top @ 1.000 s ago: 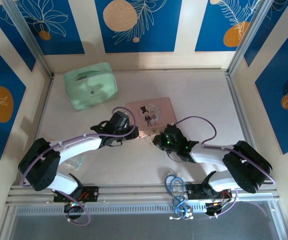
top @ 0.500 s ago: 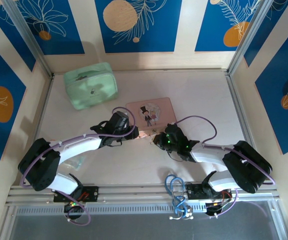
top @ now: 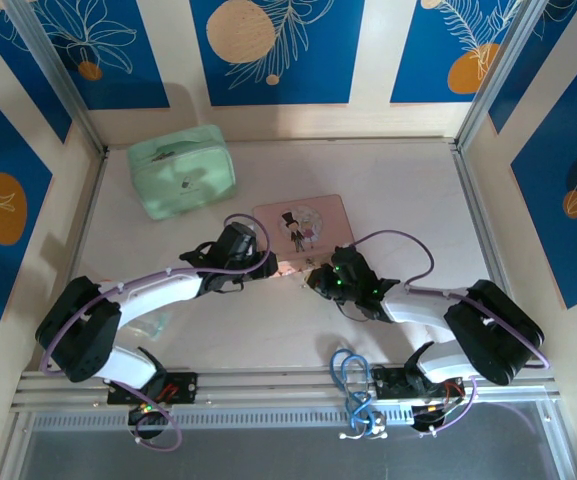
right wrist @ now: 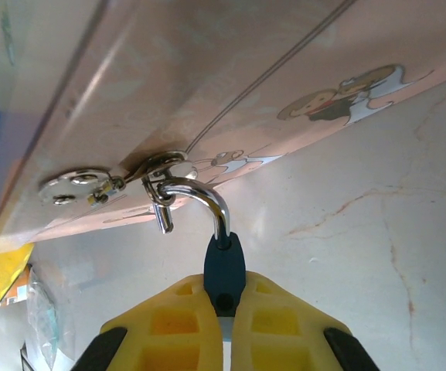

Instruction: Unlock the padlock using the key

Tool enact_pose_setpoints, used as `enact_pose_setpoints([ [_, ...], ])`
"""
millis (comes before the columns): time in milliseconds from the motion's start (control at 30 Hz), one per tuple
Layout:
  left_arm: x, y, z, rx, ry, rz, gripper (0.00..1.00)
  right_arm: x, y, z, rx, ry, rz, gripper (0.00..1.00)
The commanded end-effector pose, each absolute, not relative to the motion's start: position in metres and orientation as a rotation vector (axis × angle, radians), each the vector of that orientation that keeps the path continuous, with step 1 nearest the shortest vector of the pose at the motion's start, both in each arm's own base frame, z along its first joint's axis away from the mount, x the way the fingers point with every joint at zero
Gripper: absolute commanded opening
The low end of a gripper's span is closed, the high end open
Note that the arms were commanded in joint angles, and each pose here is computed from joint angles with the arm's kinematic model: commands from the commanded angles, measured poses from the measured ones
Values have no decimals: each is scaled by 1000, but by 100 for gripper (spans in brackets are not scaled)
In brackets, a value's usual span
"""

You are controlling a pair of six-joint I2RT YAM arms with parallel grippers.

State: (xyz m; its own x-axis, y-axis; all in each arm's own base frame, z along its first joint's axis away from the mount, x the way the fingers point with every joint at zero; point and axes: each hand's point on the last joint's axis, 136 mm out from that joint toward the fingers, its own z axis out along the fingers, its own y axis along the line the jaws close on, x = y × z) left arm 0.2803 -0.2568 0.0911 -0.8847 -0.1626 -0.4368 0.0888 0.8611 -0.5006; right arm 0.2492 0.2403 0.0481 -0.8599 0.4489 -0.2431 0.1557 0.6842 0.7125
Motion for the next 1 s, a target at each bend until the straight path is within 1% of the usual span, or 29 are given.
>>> enact_pose_setpoints([
  [0, 283, -231, 75, -102, 2598, -599, 50, 239, 237, 33, 509, 2561, 945, 0],
  [367, 278, -225, 67, -119, 2610, -590, 50, 250, 213, 26, 675, 2441, 937, 0],
  [567, 276, -225, 62, -127, 2619, -601, 50, 254, 222, 28, 644, 2450, 960, 0],
  [733, 277, -226, 63, -124, 2616, -603, 50, 254, 231, 26, 600, 2511, 905, 0],
  [967, 277, -222, 62, -131, 2613, -599, 50, 251, 230, 23, 597, 2542, 837, 0],
])
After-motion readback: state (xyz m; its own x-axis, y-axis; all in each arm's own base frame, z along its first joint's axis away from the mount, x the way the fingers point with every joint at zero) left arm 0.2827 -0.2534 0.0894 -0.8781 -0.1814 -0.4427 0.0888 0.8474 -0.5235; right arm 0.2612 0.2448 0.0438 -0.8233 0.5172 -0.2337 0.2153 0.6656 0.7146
